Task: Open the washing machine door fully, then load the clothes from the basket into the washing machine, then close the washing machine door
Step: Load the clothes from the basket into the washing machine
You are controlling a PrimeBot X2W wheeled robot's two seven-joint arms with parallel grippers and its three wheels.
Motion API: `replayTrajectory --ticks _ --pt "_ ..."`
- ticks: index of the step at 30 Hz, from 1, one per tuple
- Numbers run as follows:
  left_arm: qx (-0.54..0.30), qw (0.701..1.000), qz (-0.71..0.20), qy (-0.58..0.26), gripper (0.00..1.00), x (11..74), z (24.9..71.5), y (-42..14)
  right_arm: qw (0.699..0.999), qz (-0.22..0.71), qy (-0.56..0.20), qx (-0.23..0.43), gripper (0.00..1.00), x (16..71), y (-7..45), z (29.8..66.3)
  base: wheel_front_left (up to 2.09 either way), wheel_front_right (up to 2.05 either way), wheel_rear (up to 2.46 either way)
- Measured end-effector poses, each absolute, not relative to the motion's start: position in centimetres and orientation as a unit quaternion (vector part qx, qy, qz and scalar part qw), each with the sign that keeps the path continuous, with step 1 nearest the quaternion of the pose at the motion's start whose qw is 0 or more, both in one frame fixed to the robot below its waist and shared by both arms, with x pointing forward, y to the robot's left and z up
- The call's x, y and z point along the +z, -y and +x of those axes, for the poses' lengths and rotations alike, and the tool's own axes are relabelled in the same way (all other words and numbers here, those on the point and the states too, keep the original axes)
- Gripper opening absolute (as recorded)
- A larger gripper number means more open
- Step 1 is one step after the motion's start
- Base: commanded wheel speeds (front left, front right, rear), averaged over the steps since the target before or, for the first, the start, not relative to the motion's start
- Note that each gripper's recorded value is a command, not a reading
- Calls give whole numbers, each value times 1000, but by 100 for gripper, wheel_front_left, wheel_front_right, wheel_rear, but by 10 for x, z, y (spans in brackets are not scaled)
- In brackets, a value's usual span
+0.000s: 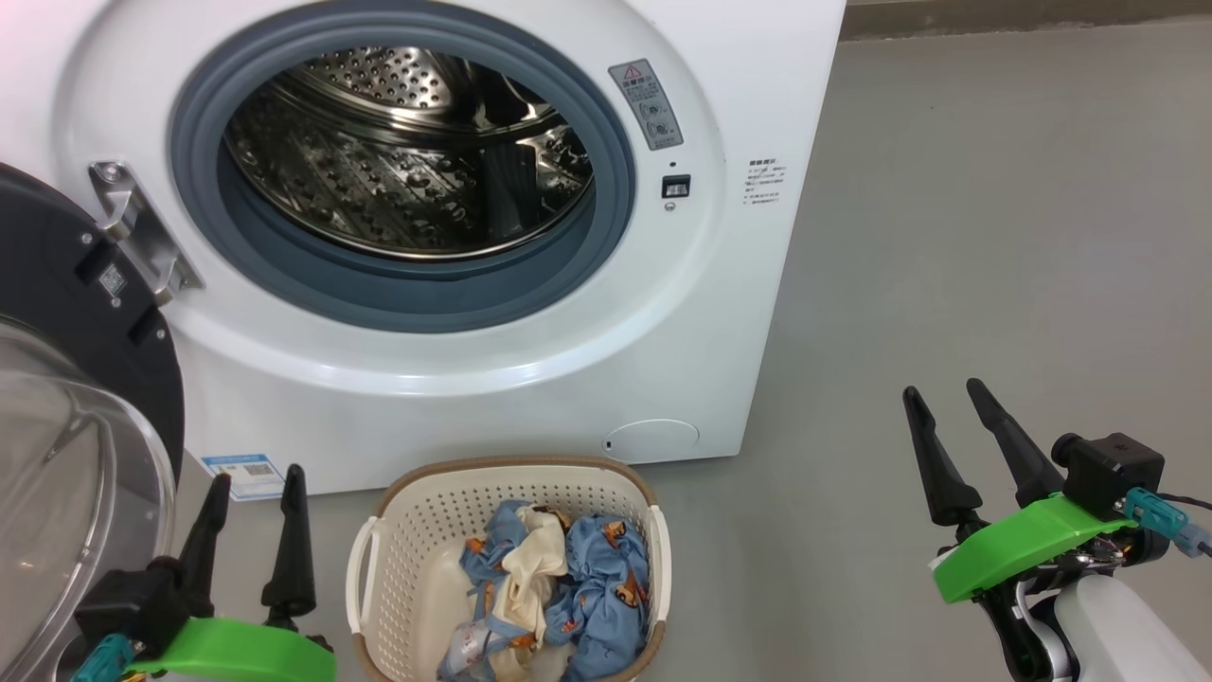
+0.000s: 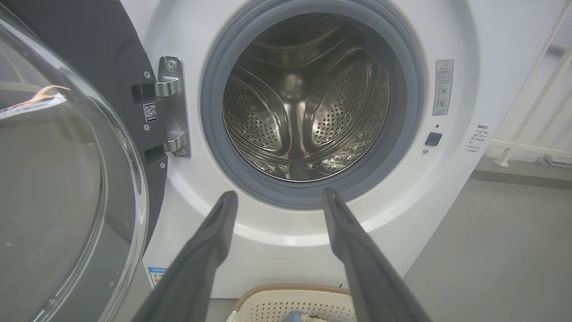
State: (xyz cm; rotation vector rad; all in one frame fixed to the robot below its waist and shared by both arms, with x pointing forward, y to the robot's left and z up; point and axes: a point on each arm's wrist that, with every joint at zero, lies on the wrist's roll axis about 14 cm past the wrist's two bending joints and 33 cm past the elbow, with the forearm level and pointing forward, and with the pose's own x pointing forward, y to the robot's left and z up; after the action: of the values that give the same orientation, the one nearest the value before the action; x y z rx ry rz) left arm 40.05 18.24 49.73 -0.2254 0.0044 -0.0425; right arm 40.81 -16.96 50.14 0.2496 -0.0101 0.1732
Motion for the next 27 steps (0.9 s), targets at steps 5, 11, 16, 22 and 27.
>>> replayTrajectory --ticks 5,11,16,22,27 --pt "-21 993 -113 -3 100 497 401 -182 989 124 4 86 100 500 170 408 0 0 0" --pt "-22 993 -113 -7 100 494 402 -181 989 125 0 84 100 498 171 408 0 0 0" --pt "-25 993 -116 -11 100 491 403 -178 989 125 -3 83 100 495 172 409 0 0 0" --pt "-30 992 -116 -25 100 482 405 -173 989 125 -10 80 100 490 173 410 0 0 0" --pt "-43 991 -119 -35 100 475 414 -163 989 125 -14 76 100 486 175 416 0 0 0"
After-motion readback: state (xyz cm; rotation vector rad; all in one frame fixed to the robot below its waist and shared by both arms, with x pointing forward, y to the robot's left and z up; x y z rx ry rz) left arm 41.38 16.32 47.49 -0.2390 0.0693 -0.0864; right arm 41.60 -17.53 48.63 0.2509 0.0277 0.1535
